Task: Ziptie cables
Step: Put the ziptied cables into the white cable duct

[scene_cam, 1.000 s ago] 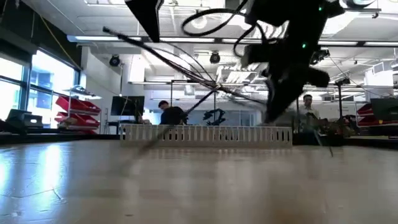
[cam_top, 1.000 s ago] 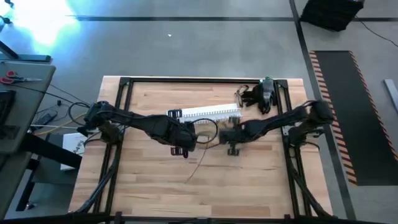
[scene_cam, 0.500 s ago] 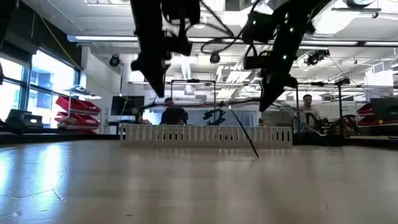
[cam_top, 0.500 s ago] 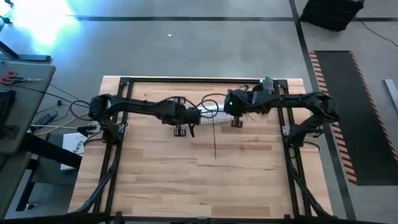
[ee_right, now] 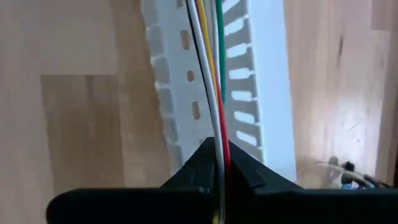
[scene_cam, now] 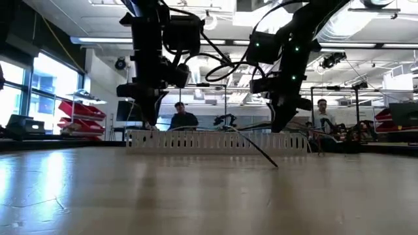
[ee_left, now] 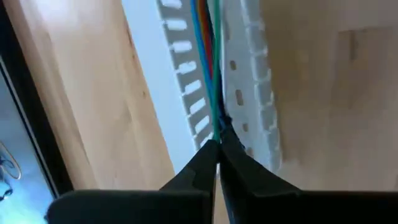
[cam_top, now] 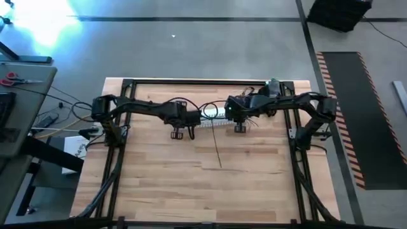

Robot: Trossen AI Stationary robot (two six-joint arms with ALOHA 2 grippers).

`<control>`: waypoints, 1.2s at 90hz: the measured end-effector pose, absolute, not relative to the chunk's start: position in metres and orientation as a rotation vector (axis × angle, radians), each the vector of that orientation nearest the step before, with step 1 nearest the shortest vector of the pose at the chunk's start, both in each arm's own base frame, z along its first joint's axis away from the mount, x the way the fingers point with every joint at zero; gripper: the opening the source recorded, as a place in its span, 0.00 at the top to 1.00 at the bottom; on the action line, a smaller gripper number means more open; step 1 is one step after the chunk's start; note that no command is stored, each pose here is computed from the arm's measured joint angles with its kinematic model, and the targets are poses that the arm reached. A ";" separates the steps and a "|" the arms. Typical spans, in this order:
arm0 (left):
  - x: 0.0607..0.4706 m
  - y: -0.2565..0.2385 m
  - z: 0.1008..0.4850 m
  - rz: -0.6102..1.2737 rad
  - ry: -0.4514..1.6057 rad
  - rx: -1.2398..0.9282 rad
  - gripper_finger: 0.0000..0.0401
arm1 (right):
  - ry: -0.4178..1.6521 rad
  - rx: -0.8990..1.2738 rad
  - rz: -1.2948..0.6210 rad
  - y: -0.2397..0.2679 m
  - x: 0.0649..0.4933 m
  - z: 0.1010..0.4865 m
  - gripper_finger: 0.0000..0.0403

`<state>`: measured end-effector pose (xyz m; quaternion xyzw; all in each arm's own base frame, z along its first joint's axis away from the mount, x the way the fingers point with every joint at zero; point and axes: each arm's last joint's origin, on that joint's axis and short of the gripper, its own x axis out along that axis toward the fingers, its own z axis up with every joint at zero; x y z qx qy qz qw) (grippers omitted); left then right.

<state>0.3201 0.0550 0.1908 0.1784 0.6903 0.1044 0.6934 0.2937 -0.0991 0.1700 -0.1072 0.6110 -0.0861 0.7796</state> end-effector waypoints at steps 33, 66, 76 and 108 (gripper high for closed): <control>0.314 0.054 0.190 0.216 1.598 0.365 1.00 | 1.275 -0.196 -0.122 -0.099 0.303 0.160 1.00; 0.316 0.053 0.190 0.196 1.574 0.345 1.00 | 1.371 -0.301 -0.118 -0.099 0.296 0.158 0.82; 0.317 0.053 0.190 0.197 1.570 0.345 1.00 | 1.418 -0.354 -0.118 -0.100 0.293 0.158 0.72; 0.329 0.051 0.191 0.154 1.444 0.343 1.00 | 1.383 -0.493 -0.127 -0.084 0.290 0.181 0.58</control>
